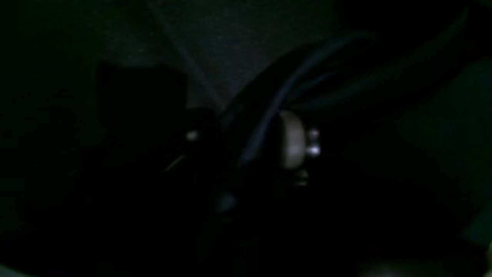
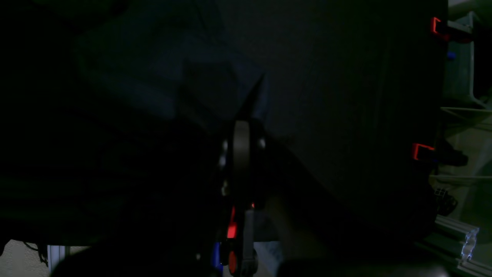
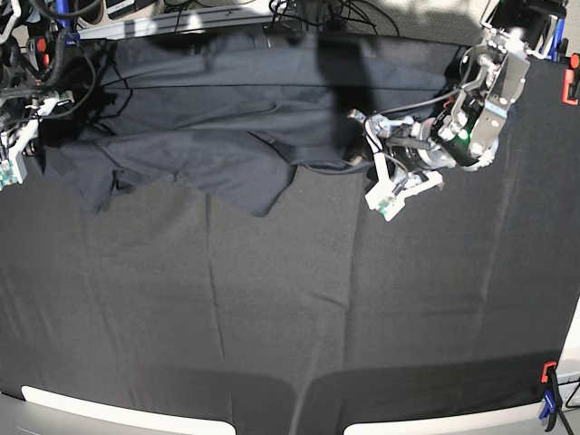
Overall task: Layout the t-shirt on the table in an organized manner, then fold the t-shirt properly
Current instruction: 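Grasp the shirt hem with the left gripper and pull it outward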
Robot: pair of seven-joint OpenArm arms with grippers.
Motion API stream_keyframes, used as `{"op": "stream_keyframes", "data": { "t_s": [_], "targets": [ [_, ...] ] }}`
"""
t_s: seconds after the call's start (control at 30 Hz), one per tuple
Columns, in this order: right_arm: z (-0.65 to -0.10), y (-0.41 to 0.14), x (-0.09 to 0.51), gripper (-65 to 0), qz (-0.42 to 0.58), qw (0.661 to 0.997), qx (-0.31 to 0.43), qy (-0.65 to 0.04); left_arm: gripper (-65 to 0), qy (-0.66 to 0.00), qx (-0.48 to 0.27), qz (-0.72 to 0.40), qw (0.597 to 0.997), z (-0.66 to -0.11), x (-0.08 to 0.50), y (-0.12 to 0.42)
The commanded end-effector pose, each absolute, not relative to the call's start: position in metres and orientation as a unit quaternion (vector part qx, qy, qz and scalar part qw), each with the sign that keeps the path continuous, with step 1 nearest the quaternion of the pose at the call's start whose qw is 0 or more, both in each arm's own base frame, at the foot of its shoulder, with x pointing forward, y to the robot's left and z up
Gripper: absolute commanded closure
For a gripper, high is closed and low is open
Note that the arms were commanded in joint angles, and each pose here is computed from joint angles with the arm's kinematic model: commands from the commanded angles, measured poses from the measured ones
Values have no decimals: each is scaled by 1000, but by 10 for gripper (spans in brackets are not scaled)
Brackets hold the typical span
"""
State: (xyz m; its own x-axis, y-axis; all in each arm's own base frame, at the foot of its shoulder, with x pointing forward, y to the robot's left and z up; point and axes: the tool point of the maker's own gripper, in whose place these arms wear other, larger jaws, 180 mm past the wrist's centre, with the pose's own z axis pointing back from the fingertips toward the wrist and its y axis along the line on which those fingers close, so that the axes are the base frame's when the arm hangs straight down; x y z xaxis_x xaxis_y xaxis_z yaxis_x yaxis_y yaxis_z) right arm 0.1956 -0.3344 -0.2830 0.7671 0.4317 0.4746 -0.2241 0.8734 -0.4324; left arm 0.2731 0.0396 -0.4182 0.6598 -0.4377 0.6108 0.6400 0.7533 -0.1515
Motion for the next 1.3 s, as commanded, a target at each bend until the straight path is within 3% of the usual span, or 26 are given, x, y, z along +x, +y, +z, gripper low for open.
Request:
{"op": "stream_keyframes", "data": {
  "t_s": [0.0,0.47,0.6,0.77,0.9,1.27],
  "targets": [
    [-274,-335,201,0,194,914,-186,-304,0,-309,-180,-307,882,-401,289,36],
    [-272,-333,203,0,196,911,-183,-312,0,-465,-10,-359,809,-286,419,65],
    [-272,-333,203,0,195,912,-183,-312,0,-477,43,-290,828,-277,434,92],
    [-272,-332,203,0,195,912,-182,-313,0,-336,26,-295,894,-345,380,102],
    [-272,-332,203,0,196,912,-182,-312,0,-265,0,-335,904,-392,324,102],
    [-272,-332,203,0,196,912,-182,-313,0,-240,15,-426,872,-367,210,124]
  ]
}}
